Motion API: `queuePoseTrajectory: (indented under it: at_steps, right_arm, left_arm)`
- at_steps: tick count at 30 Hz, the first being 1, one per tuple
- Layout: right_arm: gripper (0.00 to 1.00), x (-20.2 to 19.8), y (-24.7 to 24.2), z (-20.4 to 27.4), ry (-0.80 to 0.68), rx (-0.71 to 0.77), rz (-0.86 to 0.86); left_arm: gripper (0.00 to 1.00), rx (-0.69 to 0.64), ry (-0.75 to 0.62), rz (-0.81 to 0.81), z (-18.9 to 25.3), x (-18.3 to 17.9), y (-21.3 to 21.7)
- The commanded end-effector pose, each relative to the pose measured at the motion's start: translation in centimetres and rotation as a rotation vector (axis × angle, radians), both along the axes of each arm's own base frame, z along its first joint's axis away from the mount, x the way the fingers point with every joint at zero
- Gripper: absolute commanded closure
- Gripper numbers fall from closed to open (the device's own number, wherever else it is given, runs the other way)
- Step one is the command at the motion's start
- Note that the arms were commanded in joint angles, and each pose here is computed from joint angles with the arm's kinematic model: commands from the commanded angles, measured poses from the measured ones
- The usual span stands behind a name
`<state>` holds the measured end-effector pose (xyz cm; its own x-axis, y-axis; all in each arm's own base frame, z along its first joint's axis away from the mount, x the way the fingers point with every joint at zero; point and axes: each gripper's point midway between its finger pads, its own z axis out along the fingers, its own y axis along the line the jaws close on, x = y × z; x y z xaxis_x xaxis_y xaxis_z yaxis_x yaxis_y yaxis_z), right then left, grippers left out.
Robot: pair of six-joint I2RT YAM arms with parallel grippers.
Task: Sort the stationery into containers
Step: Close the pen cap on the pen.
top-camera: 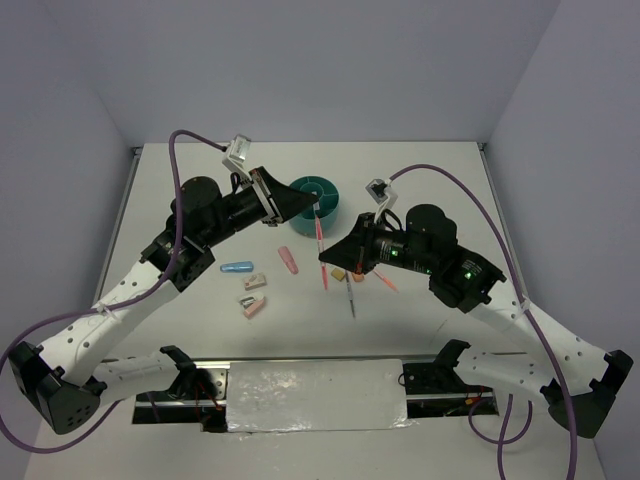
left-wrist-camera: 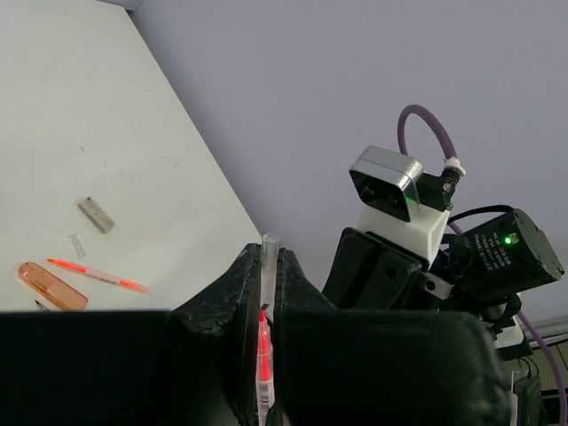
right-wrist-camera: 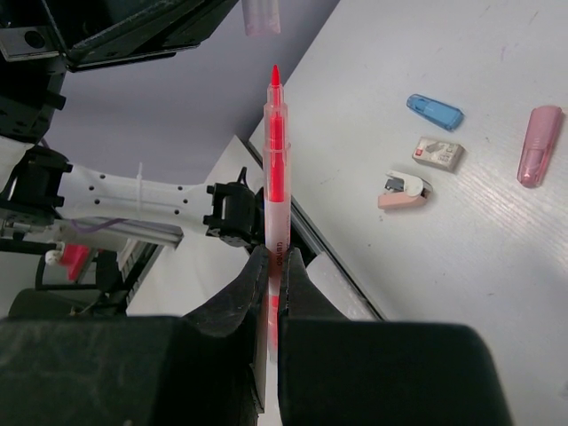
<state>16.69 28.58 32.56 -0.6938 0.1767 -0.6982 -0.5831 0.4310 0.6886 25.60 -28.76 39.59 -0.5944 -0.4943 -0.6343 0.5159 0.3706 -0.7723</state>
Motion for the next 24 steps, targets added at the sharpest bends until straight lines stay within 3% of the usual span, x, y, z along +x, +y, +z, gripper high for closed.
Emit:
queuePoseTrajectory:
  at_steps: [1, 24]
  right_arm:
    - [1.0, 0.1, -0.2, 2.2, -0.048, 0.027, -0.008]
    - [1.0, 0.4, -0.3, 2.5, -0.054, 0.025, -0.023]
  left_arm:
    - [1.0, -0.023, -0.069, -0.01, 1.9, -0.4, 0.2]
    - [1.0, 0.004, -0.063, -0.044, 0.7, -0.9, -0.1]
